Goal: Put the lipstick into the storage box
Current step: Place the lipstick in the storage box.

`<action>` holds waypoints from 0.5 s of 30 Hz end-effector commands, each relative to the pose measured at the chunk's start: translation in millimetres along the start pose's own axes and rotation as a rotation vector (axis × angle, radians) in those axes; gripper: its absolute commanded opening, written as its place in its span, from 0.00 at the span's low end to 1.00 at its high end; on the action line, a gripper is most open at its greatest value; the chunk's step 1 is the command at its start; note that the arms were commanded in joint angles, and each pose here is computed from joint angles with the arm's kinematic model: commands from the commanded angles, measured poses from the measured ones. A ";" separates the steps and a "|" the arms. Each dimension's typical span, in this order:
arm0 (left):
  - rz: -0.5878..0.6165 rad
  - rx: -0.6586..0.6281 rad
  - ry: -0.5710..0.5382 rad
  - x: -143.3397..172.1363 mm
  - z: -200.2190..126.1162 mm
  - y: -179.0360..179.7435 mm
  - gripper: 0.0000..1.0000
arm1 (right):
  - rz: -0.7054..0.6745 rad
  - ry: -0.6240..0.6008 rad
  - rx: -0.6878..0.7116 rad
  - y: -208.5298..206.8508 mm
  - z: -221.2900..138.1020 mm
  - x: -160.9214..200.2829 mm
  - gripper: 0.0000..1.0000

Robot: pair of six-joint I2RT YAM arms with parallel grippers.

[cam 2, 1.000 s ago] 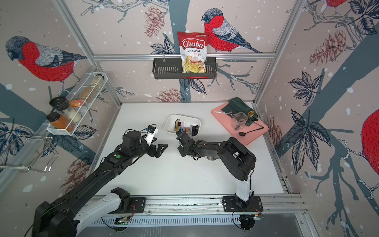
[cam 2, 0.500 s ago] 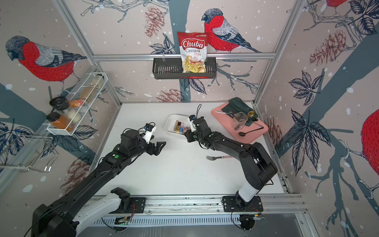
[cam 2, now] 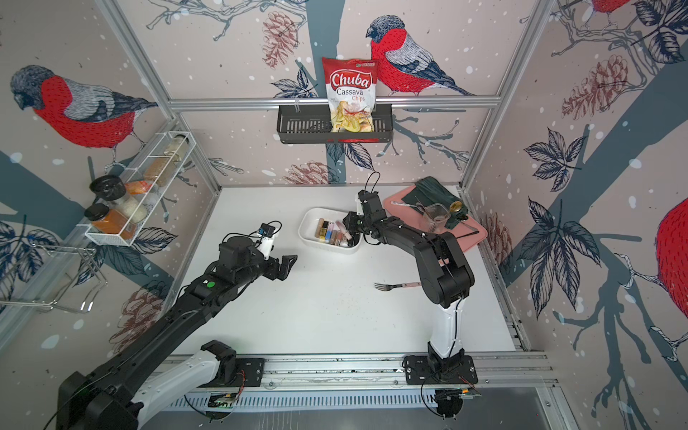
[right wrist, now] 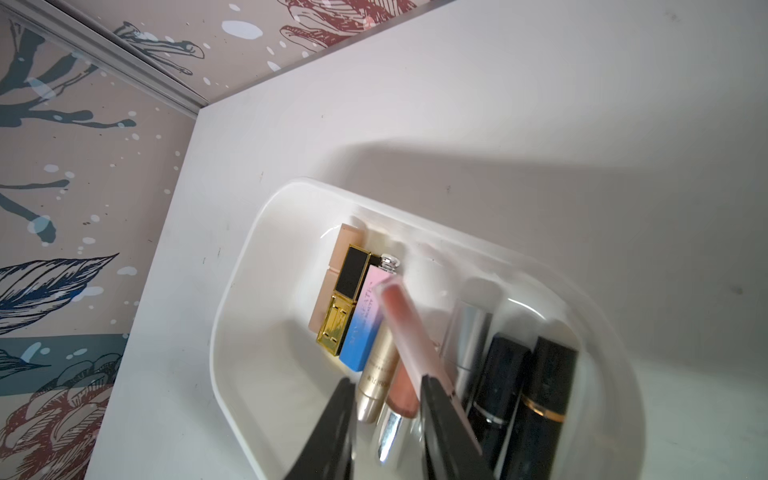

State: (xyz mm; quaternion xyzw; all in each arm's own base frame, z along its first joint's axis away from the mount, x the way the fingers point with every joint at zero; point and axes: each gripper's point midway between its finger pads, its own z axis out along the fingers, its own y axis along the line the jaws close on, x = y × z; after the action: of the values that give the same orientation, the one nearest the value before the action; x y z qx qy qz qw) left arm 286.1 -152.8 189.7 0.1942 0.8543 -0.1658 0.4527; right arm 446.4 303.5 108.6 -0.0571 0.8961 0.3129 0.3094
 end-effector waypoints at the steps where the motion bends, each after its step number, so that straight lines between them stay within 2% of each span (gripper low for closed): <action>1: 0.005 -0.011 -0.028 -8.2 -2.4 1.6 0.97 | 0.025 -0.011 -0.006 3.5 0.7 -2.4 0.33; 10: 0.006 -0.009 -0.027 -7.2 -2.3 1.4 0.97 | 0.006 -0.044 -0.030 13.6 -25.2 -1.6 0.40; 15: 0.007 -0.014 -0.043 -10.5 -5.7 1.7 0.97 | -0.023 -0.069 -0.052 25.3 -50.7 -0.4 0.52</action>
State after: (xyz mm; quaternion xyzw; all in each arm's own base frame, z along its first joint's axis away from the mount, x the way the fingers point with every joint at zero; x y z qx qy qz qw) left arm 285.0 -151.5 192.8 0.1934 0.8523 -0.1647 0.4572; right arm 415.7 293.4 135.6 -0.0581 0.8877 0.3250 0.3210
